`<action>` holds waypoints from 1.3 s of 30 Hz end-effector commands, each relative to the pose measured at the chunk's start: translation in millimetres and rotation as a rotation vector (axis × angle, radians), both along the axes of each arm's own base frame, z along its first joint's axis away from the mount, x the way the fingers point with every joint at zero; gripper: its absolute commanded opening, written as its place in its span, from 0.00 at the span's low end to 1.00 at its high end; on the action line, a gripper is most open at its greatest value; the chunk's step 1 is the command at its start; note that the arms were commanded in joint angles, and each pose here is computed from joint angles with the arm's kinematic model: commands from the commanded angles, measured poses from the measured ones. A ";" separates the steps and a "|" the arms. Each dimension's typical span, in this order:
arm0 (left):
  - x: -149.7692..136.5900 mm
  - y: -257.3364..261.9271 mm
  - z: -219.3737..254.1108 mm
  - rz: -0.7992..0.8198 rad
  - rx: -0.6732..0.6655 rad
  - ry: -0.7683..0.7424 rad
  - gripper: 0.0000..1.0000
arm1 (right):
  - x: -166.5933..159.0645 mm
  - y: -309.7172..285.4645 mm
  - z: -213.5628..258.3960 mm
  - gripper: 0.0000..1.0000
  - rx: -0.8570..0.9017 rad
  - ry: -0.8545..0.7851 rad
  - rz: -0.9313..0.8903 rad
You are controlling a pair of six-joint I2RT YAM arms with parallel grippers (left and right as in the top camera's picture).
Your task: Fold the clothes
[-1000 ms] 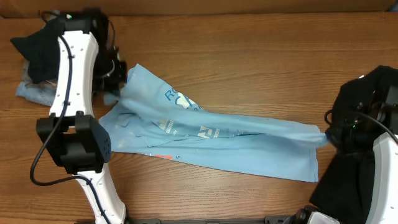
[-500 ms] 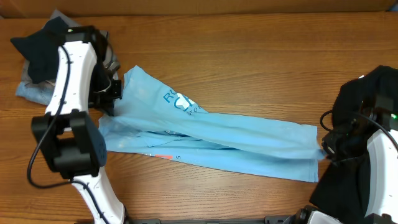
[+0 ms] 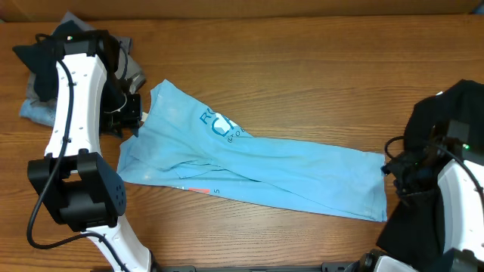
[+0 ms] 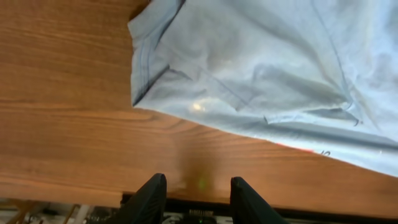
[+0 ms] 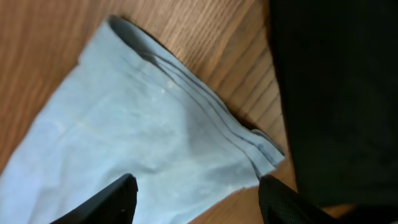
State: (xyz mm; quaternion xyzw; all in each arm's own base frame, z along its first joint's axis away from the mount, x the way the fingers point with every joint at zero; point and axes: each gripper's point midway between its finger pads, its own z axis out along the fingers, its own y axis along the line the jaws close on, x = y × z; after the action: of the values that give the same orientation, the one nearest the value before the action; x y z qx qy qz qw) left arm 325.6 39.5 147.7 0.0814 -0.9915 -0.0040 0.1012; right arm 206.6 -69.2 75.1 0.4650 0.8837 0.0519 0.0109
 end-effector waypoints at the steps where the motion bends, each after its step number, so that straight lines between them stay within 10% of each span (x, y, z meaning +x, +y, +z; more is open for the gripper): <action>1: 5.8 -2.7 1.3 -0.003 -0.012 -0.038 0.37 | -8.3 13.8 -30.3 0.67 0.079 0.055 0.002; 8: 14.3 -1.8 0.1 -0.004 -0.008 -0.073 0.37 | -3.6 40.6 -68.1 0.66 0.251 0.045 0.097; 15: 17.6 -1.4 -0.4 -0.004 -0.006 -0.087 0.37 | 13.3 57.9 -64.3 0.04 0.350 -0.090 0.274; 30: 18.4 -1.2 -0.5 -0.003 -0.005 -0.090 0.36 | 67.7 -24.7 77.8 0.04 -0.091 -0.170 0.176; 39: 24.2 -8.3 -0.8 0.007 -0.047 -0.115 0.36 | 67.7 -1.4 71.8 0.04 -0.168 -0.099 0.304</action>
State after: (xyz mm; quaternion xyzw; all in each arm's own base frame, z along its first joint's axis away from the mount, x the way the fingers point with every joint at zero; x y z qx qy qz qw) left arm 349.6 37.4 143.8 0.0827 -0.9952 0.0082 0.0524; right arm 275.9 -66.9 148.2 0.3275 0.9399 0.0495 0.0833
